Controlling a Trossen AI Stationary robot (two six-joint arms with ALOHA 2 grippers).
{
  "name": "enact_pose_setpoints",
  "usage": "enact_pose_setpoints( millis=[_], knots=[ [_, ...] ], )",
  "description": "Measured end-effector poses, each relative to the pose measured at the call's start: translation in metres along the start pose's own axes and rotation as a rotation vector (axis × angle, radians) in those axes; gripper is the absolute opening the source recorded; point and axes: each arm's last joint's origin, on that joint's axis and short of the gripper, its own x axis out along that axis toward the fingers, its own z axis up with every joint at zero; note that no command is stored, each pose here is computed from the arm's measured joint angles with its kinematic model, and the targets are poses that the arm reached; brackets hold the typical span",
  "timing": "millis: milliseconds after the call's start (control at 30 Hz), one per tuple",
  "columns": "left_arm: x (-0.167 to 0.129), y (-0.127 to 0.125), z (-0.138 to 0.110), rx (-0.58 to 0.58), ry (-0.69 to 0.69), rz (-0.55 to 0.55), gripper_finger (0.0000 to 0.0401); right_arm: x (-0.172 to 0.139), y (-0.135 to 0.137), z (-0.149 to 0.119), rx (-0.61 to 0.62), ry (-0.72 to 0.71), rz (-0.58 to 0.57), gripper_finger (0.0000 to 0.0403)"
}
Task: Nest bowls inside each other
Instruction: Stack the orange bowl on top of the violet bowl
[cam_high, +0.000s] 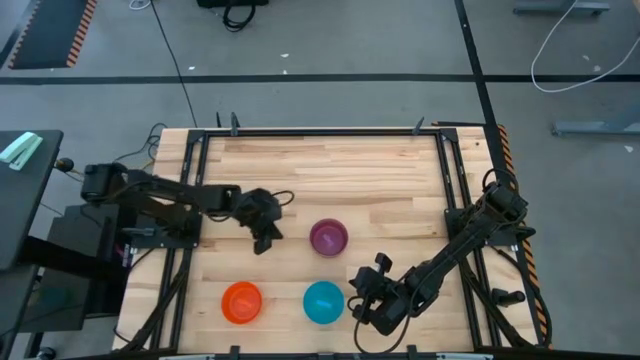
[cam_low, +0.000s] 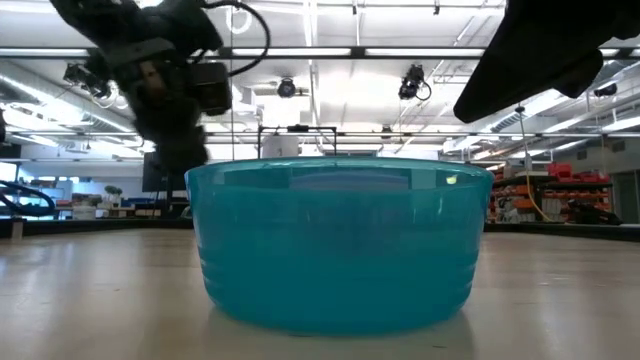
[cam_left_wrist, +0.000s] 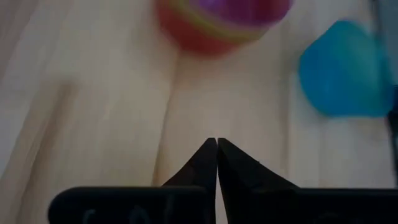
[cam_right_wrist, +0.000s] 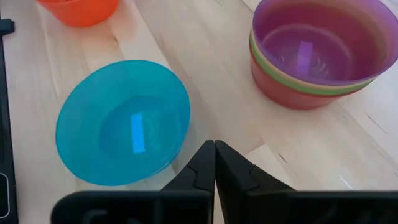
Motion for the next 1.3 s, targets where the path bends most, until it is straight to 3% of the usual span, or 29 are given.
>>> enact_pose_setpoints(
  millis=[333, 500, 733, 1300],
  knots=[
    [-0.024, -0.030, -0.038, -0.131, 0.227, 0.115, 0.0011, 0.000, 0.000, 0.000, 0.002, 0.004, 0.003, 0.0018],
    [-0.039, -0.051, -0.041, -0.158, 0.330, 0.204, 0.0013, 0.000, 0.000, 0.000, 0.002, 0.007, 0.005, 0.0019],
    [-0.056, -0.095, -0.035, -0.110, 0.281, 0.172, 0.0011, 0.000, 0.000, 0.000, 0.002, 0.009, 0.006, 0.0019],
    [-0.027, -0.137, -0.087, -0.150, 0.431, 0.257, 0.0022, 0.000, 0.001, -0.001, -0.005, 0.054, 0.033, 0.0019]
  ],
)
